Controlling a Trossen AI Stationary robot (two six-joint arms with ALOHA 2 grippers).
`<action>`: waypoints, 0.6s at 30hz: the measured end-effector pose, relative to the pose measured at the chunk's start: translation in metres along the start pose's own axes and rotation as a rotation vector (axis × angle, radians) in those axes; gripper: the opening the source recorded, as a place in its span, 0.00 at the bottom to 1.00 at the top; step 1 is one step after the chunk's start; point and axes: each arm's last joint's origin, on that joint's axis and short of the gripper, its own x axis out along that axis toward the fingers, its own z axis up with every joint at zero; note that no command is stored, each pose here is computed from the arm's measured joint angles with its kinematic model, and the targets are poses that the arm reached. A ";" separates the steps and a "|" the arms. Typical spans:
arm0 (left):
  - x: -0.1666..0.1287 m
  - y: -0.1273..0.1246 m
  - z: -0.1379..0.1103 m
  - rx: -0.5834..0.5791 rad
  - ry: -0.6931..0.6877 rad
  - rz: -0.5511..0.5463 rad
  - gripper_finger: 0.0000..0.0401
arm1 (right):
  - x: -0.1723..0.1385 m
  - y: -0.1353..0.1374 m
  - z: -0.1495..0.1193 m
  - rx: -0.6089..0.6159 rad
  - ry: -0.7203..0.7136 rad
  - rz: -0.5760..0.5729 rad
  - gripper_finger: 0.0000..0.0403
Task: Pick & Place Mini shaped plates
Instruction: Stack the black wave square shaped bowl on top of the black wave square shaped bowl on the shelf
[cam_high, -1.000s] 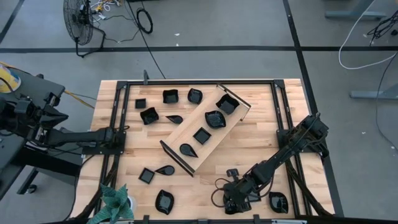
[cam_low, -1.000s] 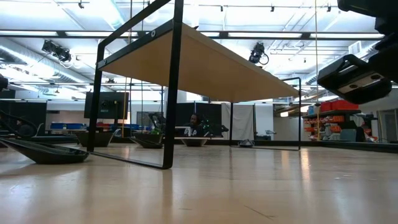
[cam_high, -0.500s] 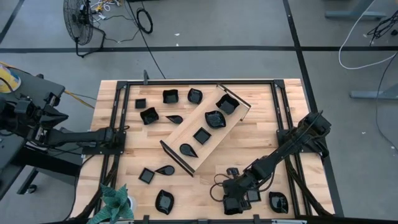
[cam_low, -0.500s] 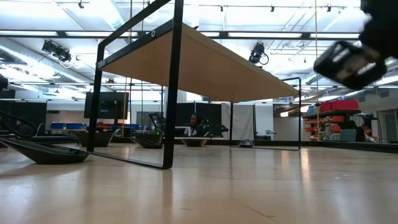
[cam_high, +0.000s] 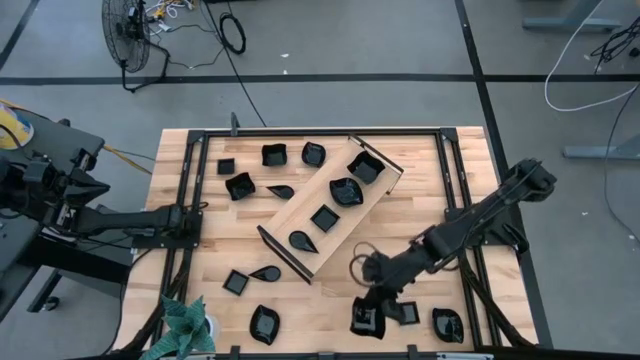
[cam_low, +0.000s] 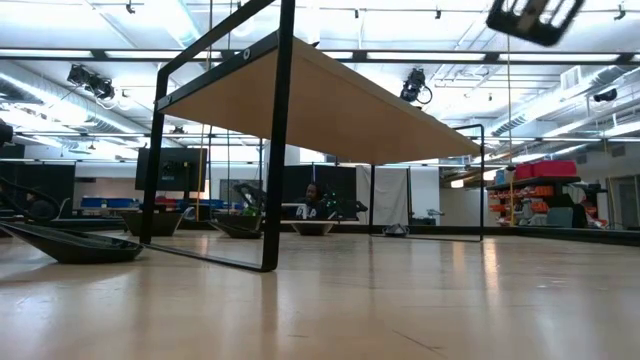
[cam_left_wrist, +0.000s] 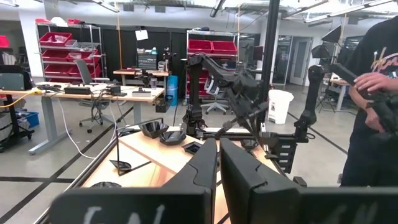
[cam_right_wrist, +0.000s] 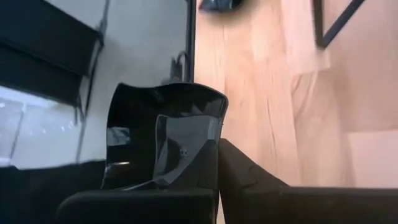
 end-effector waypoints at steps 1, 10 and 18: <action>0.000 0.000 0.000 0.000 0.000 0.000 0.06 | -0.005 0.000 0.002 0.003 -0.015 0.006 0.00; 0.000 0.000 0.000 0.000 0.000 0.000 0.06 | -0.042 -0.012 0.025 0.053 -0.145 0.022 0.00; 0.000 0.000 0.000 0.000 0.000 0.000 0.06 | -0.061 -0.024 0.049 0.084 -0.178 -0.043 0.00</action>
